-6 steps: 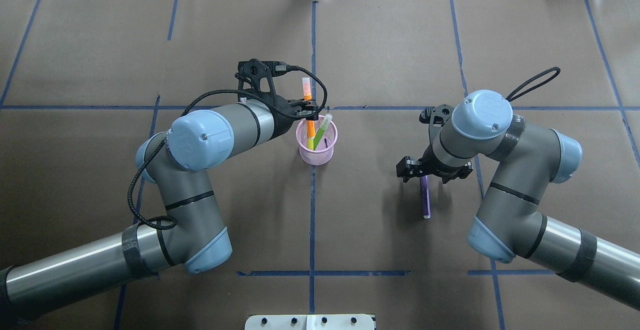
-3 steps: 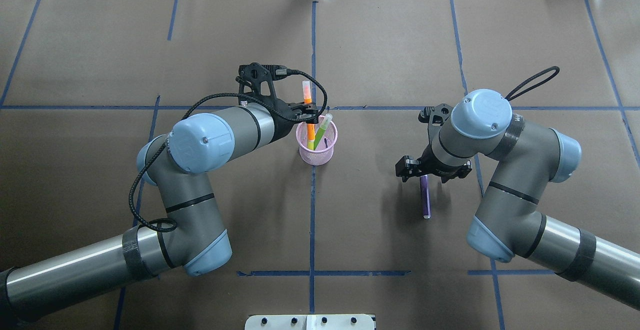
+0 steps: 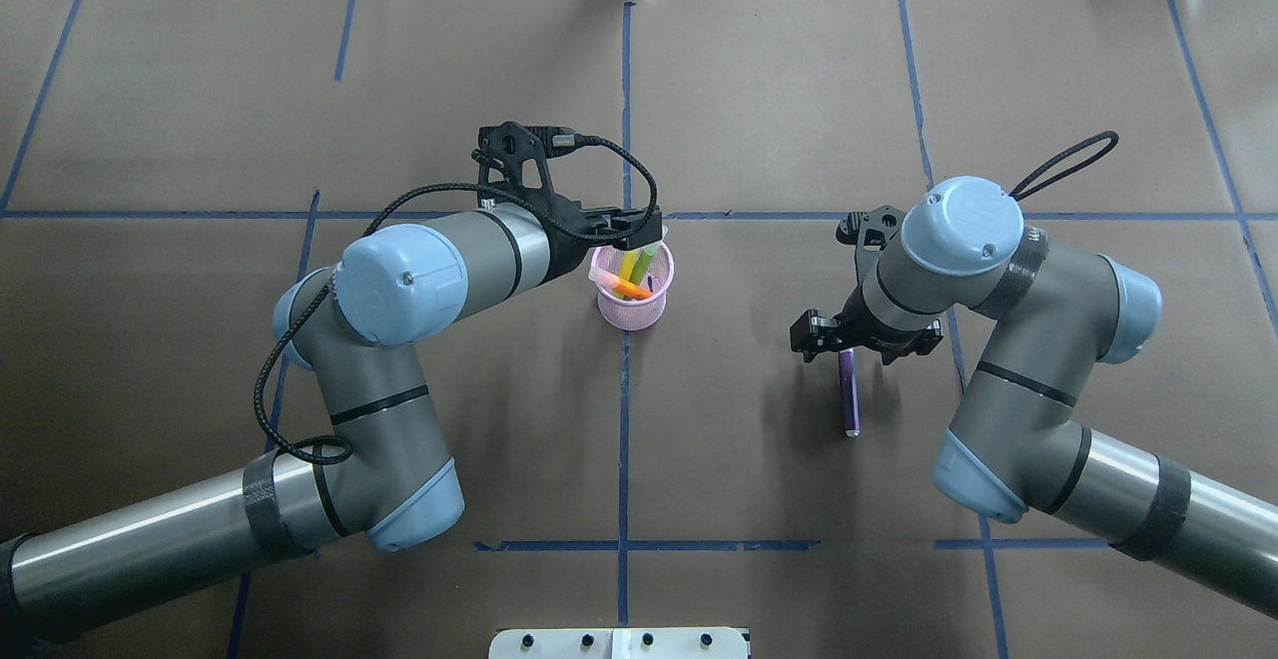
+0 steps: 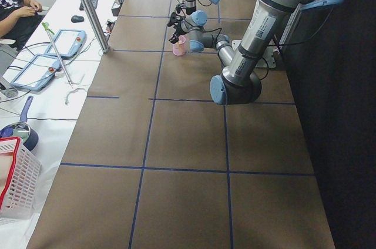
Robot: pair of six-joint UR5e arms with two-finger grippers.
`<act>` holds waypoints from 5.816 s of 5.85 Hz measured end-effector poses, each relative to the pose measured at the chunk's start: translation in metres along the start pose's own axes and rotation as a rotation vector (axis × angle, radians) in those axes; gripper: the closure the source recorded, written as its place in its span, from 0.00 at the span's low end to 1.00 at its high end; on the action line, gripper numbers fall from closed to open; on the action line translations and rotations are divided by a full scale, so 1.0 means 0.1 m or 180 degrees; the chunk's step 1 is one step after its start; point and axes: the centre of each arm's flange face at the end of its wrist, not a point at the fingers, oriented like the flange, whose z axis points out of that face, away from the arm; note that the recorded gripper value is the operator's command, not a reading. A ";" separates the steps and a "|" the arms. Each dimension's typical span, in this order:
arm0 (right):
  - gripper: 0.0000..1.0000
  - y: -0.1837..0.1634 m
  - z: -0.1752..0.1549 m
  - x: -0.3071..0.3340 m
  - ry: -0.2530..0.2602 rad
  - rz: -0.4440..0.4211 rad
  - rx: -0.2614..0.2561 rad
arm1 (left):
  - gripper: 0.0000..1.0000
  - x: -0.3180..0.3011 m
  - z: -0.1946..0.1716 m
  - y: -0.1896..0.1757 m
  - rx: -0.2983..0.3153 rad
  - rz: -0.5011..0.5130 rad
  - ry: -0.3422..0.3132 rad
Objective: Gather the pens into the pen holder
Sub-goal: 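Withdraw the left gripper away from the cup, then lift the purple marker with the right gripper, moving it farther from the robot, then carry the purple marker over the lavender cup with the right gripper, then lower the purple marker into the cup and open the right gripper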
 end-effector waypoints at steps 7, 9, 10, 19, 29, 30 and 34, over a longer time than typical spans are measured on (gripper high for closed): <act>1.00 -0.07 0.02 0.02 0.0025 0.0048 -0.0016 | 0.00 -0.97 -1.08 -2.09 -0.1019 -0.0380 -0.0493; 1.00 -0.13 -0.03 0.05 0.0004 0.0079 -0.0003 | 0.00 -1.48 -1.46 -2.60 -0.1171 -0.0334 -0.0604; 1.00 -0.18 -0.09 0.08 -0.0015 0.0103 0.0007 | 0.00 -1.87 -1.70 -2.81 -0.1256 -0.0310 -0.0596; 1.00 -0.88 -1.46 -0.14 -0.0032 -0.0531 0.1451 | 0.00 -6.89 -3.14 -2.11 -0.2586 0.0740 -0.1012; 1.00 -0.34 -2.09 -2.28 -0.0202 -0.0423 0.2572 | 0.00 -6.96 -3.97 -0.77 -0.2584 0.0459 -0.1281; 1.00 -0.33 -1.82 -2.44 -0.0222 -0.0421 0.2622 | 0.00 -6.97 -3.97 -0.76 -0.2588 0.0457 -0.1283; 1.00 -0.08 -1.08 -2.44 -0.0159 -0.0533 0.2462 | 0.00 -6.96 -3.97 -0.76 -0.2588 0.0462 -0.1282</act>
